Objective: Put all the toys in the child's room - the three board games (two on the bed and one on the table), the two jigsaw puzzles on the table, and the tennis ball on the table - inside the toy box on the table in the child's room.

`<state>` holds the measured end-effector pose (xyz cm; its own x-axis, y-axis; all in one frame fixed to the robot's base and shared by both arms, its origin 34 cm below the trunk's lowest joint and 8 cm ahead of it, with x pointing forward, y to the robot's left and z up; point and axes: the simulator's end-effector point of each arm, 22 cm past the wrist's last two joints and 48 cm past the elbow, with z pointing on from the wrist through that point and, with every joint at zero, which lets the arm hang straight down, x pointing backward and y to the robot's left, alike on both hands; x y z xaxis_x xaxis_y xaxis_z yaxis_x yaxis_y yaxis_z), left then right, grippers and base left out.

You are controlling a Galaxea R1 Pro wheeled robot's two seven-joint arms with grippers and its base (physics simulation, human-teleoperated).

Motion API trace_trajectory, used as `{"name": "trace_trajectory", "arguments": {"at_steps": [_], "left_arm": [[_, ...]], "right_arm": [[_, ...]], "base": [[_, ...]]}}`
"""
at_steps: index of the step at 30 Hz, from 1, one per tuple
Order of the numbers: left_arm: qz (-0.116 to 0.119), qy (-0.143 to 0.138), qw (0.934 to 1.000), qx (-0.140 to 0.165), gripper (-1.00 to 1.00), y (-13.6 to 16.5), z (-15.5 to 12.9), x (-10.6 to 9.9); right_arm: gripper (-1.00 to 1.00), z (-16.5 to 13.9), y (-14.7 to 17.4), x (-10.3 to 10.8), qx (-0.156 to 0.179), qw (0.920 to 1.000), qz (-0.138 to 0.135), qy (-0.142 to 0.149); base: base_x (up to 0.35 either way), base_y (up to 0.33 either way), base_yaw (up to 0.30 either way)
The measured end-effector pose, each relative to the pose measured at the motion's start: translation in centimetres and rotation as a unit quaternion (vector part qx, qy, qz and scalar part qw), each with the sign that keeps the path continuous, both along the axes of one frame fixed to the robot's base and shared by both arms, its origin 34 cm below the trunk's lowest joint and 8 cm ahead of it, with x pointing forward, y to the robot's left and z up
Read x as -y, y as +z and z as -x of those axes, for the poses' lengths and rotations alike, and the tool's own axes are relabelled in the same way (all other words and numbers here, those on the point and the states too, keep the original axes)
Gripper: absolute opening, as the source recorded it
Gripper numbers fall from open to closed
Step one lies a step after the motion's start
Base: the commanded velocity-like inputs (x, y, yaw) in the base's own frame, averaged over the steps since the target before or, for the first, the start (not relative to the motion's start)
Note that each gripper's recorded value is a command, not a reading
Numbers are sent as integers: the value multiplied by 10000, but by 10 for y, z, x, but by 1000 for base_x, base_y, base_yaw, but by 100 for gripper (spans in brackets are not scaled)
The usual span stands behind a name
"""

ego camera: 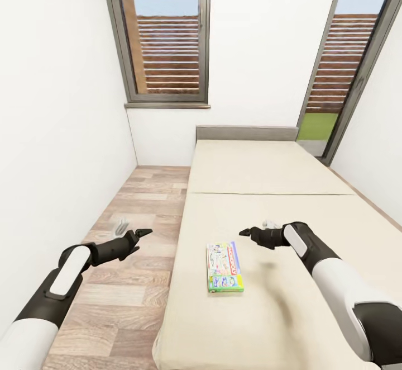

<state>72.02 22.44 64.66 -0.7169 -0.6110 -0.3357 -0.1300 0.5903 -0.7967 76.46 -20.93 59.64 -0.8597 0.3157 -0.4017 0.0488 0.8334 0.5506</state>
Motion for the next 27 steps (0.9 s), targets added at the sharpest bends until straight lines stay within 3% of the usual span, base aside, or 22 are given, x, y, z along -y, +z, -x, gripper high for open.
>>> {"name": "trace_trajectory", "arguments": {"at_steps": [8, 27], "left_arm": [[31, 63, 9997, -234, 100, -16, -2, -3], [41, 231, 9994, -261, 100, -22, -9, -5]], "right_arm": [[100, 8, -18, -21, -193, 9998, 69, -9], [100, 19, -34, -25, -419, 9989, 174, -71]], "base": [[4, 0, 0], [0, 0, 0]]}}
